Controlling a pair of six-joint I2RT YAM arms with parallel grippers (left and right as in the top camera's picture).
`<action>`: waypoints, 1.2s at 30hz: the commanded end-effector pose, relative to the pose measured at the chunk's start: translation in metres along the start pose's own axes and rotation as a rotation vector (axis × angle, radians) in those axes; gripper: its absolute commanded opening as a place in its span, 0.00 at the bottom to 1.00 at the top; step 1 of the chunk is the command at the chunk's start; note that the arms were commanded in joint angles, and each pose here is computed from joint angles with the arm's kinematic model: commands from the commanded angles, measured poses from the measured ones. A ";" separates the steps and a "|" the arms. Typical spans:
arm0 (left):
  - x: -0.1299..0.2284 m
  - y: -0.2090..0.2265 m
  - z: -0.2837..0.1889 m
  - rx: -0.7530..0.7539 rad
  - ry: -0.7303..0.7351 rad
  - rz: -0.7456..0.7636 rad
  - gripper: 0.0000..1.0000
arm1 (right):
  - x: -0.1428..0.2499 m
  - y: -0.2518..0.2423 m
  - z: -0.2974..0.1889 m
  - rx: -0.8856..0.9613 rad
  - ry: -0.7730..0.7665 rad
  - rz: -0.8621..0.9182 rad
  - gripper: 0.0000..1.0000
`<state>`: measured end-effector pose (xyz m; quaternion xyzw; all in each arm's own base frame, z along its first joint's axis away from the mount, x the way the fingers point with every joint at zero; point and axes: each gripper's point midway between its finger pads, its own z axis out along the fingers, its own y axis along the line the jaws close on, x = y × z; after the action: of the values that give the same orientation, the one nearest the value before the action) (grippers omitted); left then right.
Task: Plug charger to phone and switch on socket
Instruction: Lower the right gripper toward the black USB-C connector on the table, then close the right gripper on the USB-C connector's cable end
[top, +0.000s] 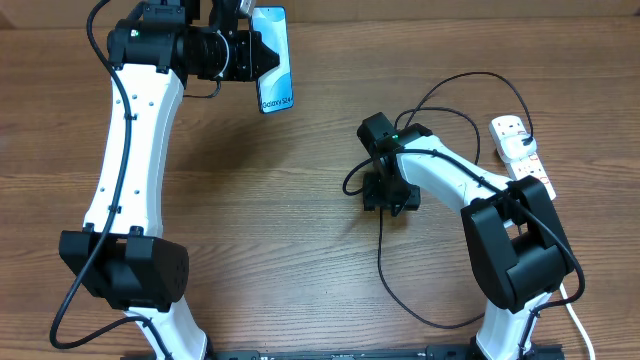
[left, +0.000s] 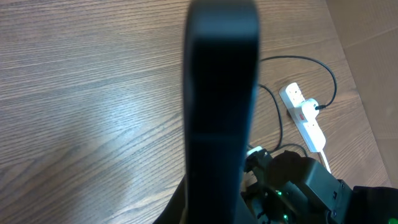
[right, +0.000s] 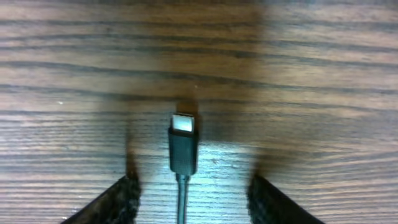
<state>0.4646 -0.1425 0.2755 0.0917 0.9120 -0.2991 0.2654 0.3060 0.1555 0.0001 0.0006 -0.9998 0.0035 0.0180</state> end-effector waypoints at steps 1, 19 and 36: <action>-0.003 -0.006 -0.003 0.018 -0.012 0.037 0.04 | 0.003 -0.002 0.007 0.020 0.006 -0.008 0.51; -0.003 -0.006 -0.003 0.018 -0.011 0.037 0.04 | 0.001 -0.005 0.015 0.040 0.004 -0.011 0.36; -0.003 -0.006 -0.003 0.018 -0.011 0.037 0.04 | -0.004 -0.011 0.015 0.074 -0.021 -0.010 0.32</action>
<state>0.4639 -0.1424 0.2750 0.0912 0.9125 -0.2991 0.2636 0.3119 0.1589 -0.0003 0.0043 -1.0000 -0.0009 0.0046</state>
